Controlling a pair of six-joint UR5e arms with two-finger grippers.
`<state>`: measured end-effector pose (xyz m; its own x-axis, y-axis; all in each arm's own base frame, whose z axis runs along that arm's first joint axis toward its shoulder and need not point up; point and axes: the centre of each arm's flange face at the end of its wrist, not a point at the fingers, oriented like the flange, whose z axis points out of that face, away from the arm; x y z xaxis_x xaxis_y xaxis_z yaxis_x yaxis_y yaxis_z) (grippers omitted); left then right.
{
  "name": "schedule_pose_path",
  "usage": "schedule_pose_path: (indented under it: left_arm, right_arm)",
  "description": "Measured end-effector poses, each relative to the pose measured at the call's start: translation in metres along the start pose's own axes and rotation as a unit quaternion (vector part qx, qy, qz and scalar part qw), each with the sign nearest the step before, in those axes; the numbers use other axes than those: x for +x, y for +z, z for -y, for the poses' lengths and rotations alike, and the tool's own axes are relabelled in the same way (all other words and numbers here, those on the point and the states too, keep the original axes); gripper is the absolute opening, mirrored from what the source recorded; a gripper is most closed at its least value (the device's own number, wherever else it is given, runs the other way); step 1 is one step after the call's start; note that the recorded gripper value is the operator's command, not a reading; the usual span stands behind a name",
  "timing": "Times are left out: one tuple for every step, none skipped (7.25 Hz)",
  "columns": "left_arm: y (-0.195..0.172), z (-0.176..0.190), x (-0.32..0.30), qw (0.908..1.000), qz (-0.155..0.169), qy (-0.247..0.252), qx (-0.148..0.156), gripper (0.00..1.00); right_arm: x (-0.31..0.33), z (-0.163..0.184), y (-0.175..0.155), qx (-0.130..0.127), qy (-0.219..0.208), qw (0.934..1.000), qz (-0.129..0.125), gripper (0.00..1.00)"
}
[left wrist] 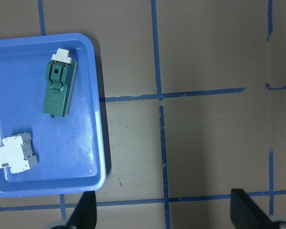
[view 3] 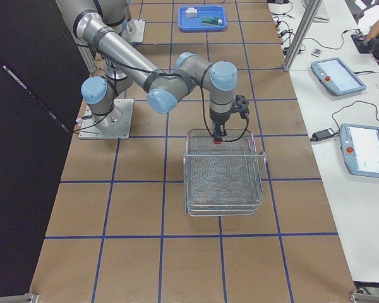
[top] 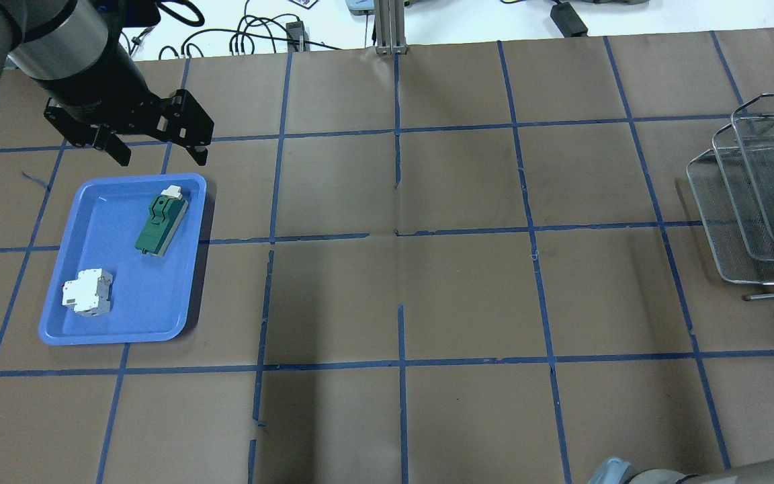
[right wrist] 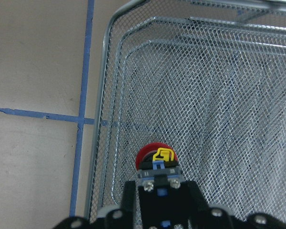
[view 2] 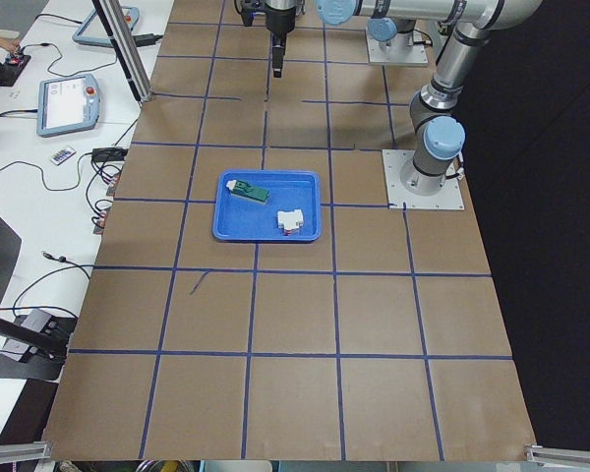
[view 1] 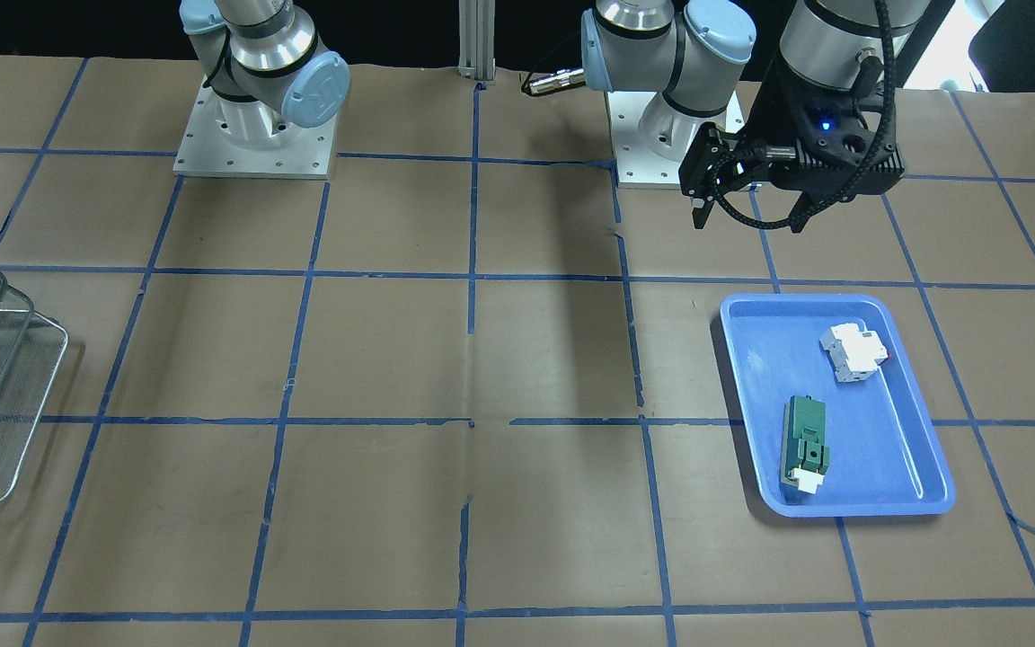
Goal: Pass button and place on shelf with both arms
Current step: 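Release the button on the rack and withdraw the right gripper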
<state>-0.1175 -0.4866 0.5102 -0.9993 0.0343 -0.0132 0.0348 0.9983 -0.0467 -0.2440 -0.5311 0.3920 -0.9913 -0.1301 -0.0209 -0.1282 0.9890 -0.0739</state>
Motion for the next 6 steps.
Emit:
schedule_pose_path:
  left_arm:
    - [0.001, 0.001, 0.0, 1.0, 0.001, -0.007, -0.003, 1.0]
    - [0.002, 0.001, 0.0, 0.9998, 0.0, -0.016, -0.007, 1.0]
    - [0.002, 0.0, 0.001, 0.9997, -0.001, -0.022, -0.008, 1.0]
    - [0.003, 0.0, 0.002, 0.9997, -0.001, -0.024, -0.009, 1.0]
    - [0.002, 0.0, 0.002, 0.9996, -0.002, -0.025, -0.009, 1.0]
    - [0.002, 0.0, 0.003, 0.9996, -0.002, -0.026, -0.009, 1.0]
  right_arm:
    - [0.0, 0.001, -0.002, 0.002, 0.0, 1.0, -0.001, 0.95]
    - [-0.002, 0.001, -0.006, 0.004, 0.0, 1.0, -0.002, 0.95]
    - [-0.008, 0.001, -0.015, 0.006, 0.0, 1.0, -0.004, 0.95]
    - [-0.028, 0.0, -0.033, 0.01, 0.001, 0.9999, -0.007, 0.95]
    - [-0.067, 0.004, -0.054, 0.012, 0.009, 0.9998, -0.009, 0.96]
    - [-0.119, 0.011, -0.073, 0.016, 0.02, 0.9996, -0.011, 0.97]
